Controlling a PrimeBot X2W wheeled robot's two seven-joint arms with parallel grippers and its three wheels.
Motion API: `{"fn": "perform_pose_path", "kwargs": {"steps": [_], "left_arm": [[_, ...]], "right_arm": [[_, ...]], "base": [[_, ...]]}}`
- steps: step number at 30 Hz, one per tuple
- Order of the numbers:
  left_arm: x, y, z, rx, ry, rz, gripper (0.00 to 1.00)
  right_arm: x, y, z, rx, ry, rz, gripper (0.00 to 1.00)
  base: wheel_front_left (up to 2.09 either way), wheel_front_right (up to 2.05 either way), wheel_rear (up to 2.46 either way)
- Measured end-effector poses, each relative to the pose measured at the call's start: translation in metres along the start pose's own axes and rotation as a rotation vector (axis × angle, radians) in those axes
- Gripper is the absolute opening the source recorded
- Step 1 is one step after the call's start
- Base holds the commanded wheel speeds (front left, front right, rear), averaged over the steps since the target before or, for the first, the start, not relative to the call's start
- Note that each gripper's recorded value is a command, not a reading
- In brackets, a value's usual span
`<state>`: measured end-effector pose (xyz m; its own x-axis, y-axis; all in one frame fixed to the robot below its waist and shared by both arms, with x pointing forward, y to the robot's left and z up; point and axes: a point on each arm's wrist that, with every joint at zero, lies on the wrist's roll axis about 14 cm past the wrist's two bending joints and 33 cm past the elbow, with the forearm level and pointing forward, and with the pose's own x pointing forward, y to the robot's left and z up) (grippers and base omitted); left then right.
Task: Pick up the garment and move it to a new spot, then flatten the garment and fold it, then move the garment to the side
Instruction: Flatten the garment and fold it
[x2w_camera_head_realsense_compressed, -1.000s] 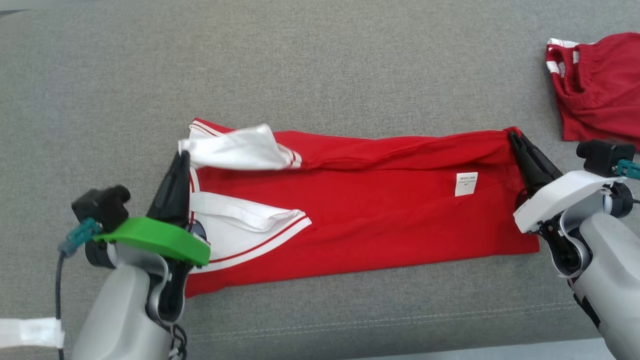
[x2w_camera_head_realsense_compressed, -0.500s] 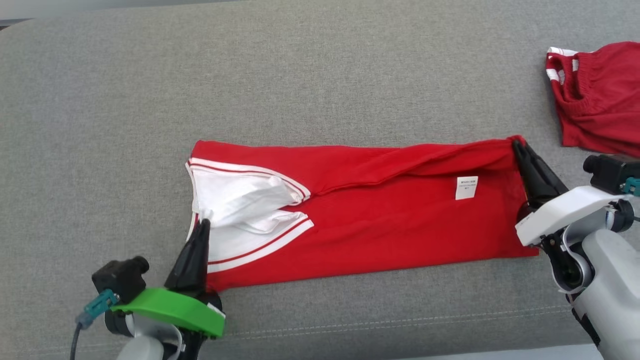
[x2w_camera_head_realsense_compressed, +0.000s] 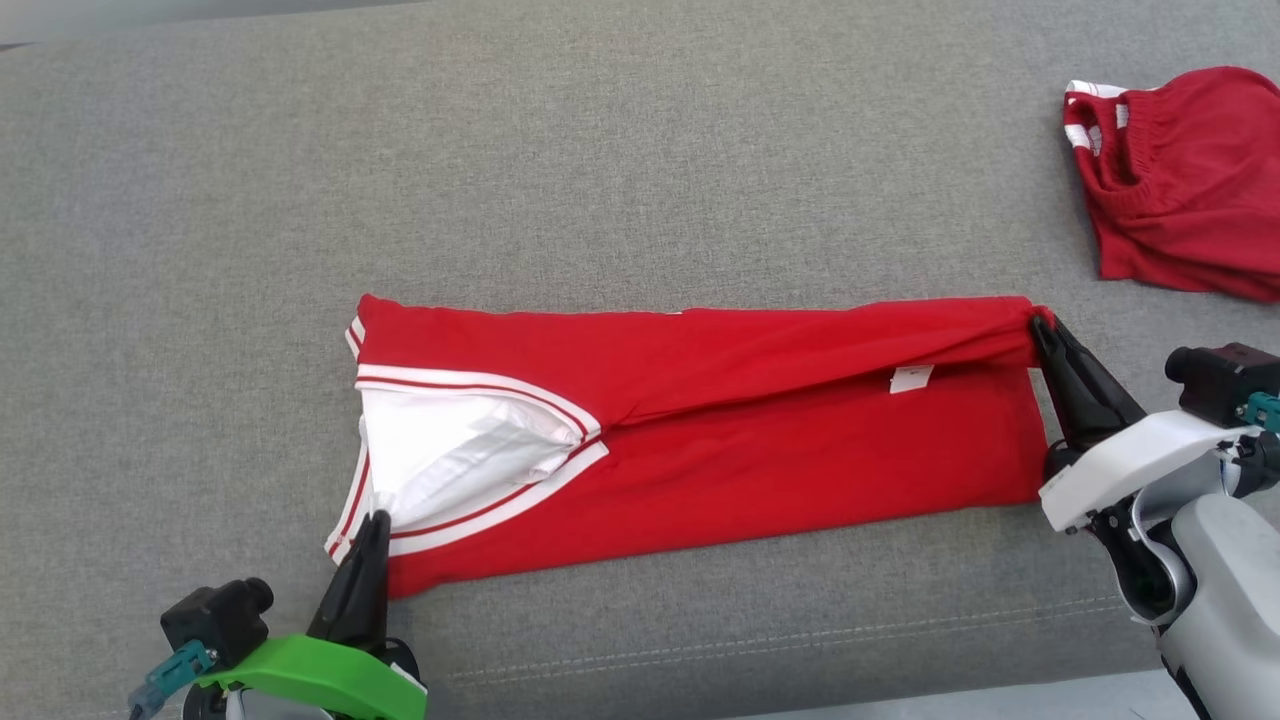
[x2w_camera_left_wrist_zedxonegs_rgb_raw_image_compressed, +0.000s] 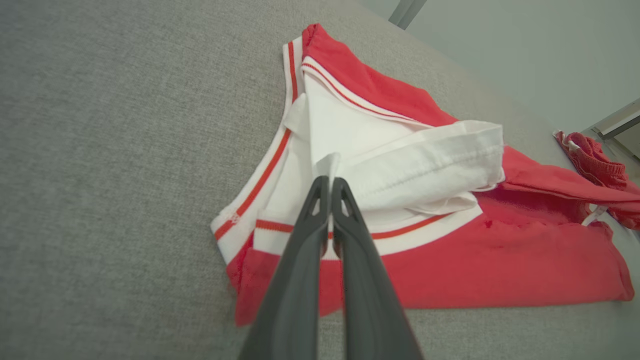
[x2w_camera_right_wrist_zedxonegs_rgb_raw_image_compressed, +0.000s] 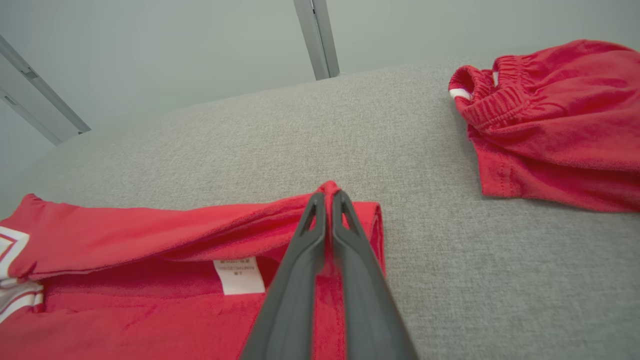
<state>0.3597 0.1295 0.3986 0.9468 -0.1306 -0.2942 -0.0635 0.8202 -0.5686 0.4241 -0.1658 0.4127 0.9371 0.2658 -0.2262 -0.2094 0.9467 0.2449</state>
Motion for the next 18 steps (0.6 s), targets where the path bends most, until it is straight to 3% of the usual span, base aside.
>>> {"fn": "perform_pose_path", "kwargs": {"steps": [4,8,12,14,16,17,18], "left_arm": [[-0.004,-0.002,-0.009,-0.008,0.038,-0.004,0.00],[-0.004,-0.004,-0.009,-0.015,0.045,-0.007,0.00],[-0.006,-0.005,-0.010,-0.016,0.052,-0.004,0.00],[-0.007,-0.004,-0.010,-0.012,0.059,-0.002,0.00],[-0.006,-0.003,-0.007,-0.005,0.052,0.000,0.00],[-0.006,-0.002,-0.005,-0.002,0.047,0.001,0.26],[-0.005,-0.003,-0.003,0.001,0.042,-0.002,0.49]], "right_arm": [[-0.006,0.002,-0.011,-0.050,0.036,0.018,0.00],[-0.012,0.008,-0.022,-0.146,0.078,0.066,0.16],[-0.021,0.008,-0.034,-0.178,0.114,0.074,0.24],[-0.024,0.006,-0.038,-0.187,0.124,0.069,0.38],[-0.027,0.005,-0.040,-0.188,0.131,0.064,0.84],[-0.028,0.005,-0.041,-0.194,0.134,0.066,1.00],[-0.030,0.005,-0.042,-0.198,0.135,0.066,1.00]], "base": [[0.00,0.00,0.00],[0.00,0.00,0.00],[0.00,0.00,0.00],[0.00,0.00,0.00],[0.00,0.00,0.00],[0.00,0.00,0.00],[0.00,0.00,0.00]]}}
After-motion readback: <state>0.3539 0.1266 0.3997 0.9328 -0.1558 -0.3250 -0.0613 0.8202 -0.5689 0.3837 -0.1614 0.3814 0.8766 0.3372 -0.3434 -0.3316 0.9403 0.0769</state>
